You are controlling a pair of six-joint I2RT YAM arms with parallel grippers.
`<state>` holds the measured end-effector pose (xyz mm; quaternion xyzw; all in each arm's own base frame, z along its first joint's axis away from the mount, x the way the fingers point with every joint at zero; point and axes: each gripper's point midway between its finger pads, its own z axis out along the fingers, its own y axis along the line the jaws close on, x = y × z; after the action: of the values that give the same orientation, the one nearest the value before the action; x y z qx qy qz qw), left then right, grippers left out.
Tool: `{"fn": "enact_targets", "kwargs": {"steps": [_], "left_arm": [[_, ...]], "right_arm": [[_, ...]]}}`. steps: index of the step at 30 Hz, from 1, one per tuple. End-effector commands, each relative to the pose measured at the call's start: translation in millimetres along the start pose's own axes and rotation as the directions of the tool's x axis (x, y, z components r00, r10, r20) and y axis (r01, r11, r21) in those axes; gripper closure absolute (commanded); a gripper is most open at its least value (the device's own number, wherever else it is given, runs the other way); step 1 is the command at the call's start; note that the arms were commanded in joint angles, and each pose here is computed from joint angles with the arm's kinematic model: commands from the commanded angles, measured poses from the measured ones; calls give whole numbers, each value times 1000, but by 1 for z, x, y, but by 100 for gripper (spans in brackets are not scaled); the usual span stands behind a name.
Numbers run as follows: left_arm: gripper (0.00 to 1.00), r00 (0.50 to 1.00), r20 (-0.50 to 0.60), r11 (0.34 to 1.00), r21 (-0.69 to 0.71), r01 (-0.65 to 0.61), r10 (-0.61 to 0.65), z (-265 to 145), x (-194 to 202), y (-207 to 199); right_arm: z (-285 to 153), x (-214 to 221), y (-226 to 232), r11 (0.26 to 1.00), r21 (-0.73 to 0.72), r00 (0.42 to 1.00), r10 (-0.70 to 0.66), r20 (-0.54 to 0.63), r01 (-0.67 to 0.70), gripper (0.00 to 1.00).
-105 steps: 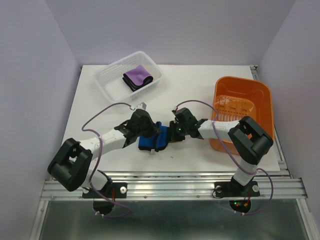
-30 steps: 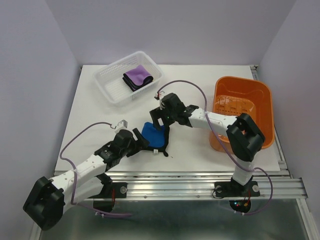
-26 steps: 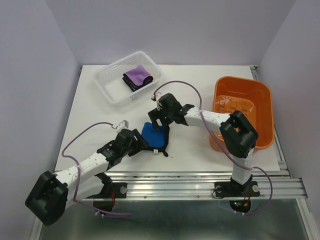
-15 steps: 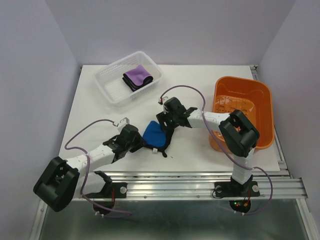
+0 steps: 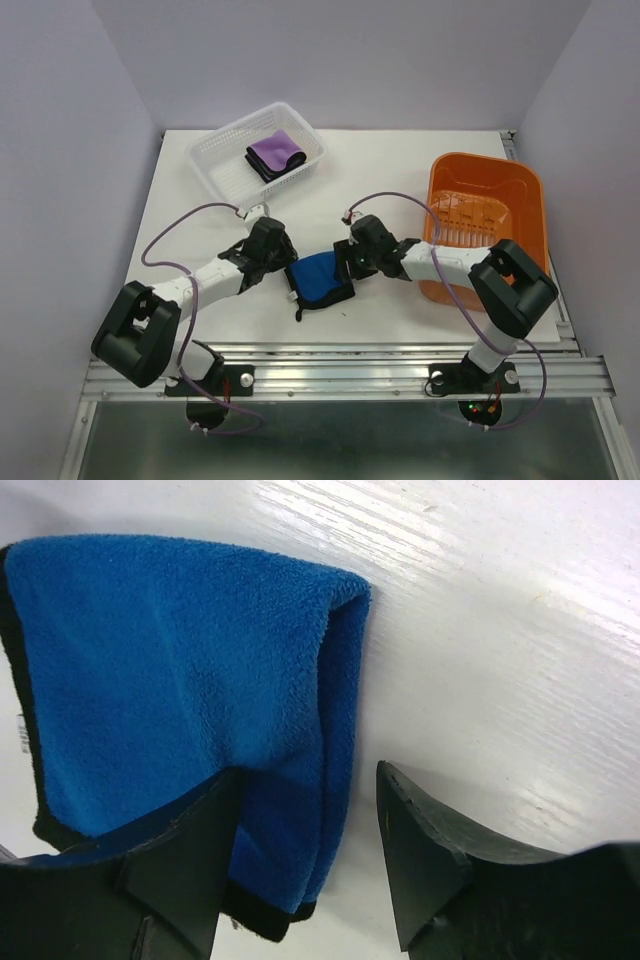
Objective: Fold and stack the towels
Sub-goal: Fold the towel
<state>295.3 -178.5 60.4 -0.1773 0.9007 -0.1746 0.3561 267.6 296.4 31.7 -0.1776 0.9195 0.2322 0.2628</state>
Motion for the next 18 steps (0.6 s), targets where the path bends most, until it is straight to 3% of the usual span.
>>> {"fn": "enact_targets", "kwargs": {"steps": [1, 6, 12, 18], "left_arm": [[46, 999, 13, 998, 24, -51, 51, 3, -8, -8], [30, 1000, 6, 999, 28, -19, 19, -7, 1, 2], [20, 999, 22, 995, 92, 31, -33, -32, 8, 10], [16, 997, -67, 989, 147, 33, -23, -37, 39, 16]], "right_arm": [[0, 2, 9, 992, -13, 992, 122, 26, -122, 38], [-3, -4, -5, 984, 76, 986, 154, 56, -158, 38], [-9, -5, -2, 980, 60, 980, 184, 78, -189, 38], [-9, 2, -6, 977, 64, 977, 201, 75, -206, 39]]}}
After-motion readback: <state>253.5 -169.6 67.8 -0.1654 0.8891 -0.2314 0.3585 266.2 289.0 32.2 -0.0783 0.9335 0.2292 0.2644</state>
